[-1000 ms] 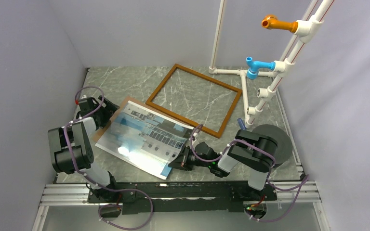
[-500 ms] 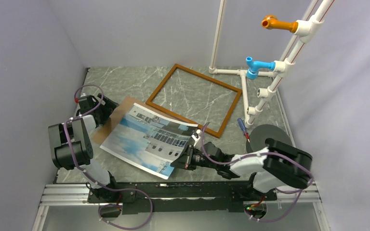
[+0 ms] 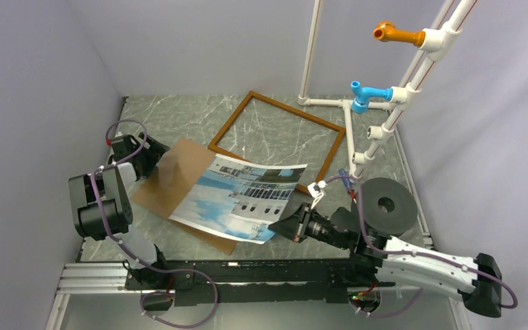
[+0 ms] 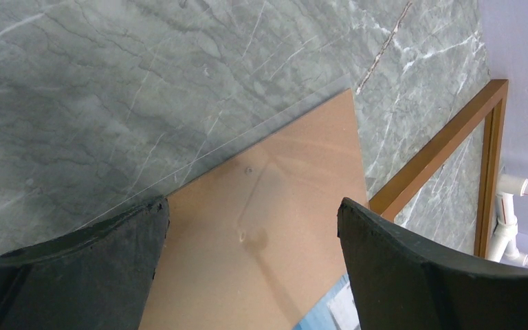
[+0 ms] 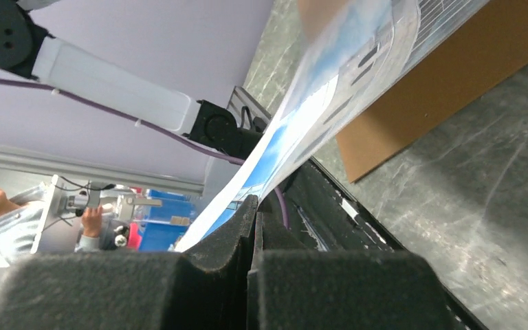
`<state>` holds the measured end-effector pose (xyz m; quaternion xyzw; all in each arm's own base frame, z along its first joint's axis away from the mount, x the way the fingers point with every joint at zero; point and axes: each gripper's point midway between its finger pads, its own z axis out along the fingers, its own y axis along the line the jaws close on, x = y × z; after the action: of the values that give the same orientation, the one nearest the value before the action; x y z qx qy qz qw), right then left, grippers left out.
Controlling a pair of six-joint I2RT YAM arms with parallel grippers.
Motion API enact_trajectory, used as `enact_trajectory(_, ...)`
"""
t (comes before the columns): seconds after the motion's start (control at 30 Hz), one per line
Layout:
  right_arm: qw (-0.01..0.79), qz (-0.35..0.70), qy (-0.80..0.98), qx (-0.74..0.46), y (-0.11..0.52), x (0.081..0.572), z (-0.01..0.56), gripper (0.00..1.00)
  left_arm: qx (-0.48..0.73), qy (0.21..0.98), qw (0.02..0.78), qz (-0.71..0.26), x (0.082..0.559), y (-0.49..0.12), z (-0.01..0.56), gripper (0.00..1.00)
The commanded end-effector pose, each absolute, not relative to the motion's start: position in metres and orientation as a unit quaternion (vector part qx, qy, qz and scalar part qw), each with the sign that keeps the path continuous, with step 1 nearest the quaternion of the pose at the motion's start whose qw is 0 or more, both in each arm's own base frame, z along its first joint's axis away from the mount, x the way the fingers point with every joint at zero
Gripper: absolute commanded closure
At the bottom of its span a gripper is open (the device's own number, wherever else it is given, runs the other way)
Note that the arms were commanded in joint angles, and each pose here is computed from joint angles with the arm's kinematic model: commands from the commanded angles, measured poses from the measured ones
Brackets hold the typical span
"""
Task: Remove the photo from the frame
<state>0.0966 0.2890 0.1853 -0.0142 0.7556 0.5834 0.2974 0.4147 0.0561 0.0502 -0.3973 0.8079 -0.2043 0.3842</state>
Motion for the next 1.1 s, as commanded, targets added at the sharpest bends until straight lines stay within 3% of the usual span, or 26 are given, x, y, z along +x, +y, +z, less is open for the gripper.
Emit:
enact_trajectory(0.0,0.354,0.539,0.762,-0.058,0.260,0.096,0.196,1.00,-0.414,0.826,0.332,-0.190,0.396,0.053,0.021,0.02)
enact_trajectory(0.67,0.505,0.472,0.708,-0.143,0.162,0.086,0.380,1.00,-0.407,0.830,0.327,-0.195,0.398,0.051,0.020,0.03)
enact_trajectory(0.9,0.516,0.451,0.712,-0.154,0.183,0.101,0.410,1.00,-0.403,0.826,0.329,-0.216,0.403,0.046,0.030,0.02)
enact_trajectory(1.07,0.513,0.441,0.717,-0.169,0.222,0.118,0.409,1.00,-0.389,0.812,0.352,-0.255,0.411,0.037,0.076,0.02)
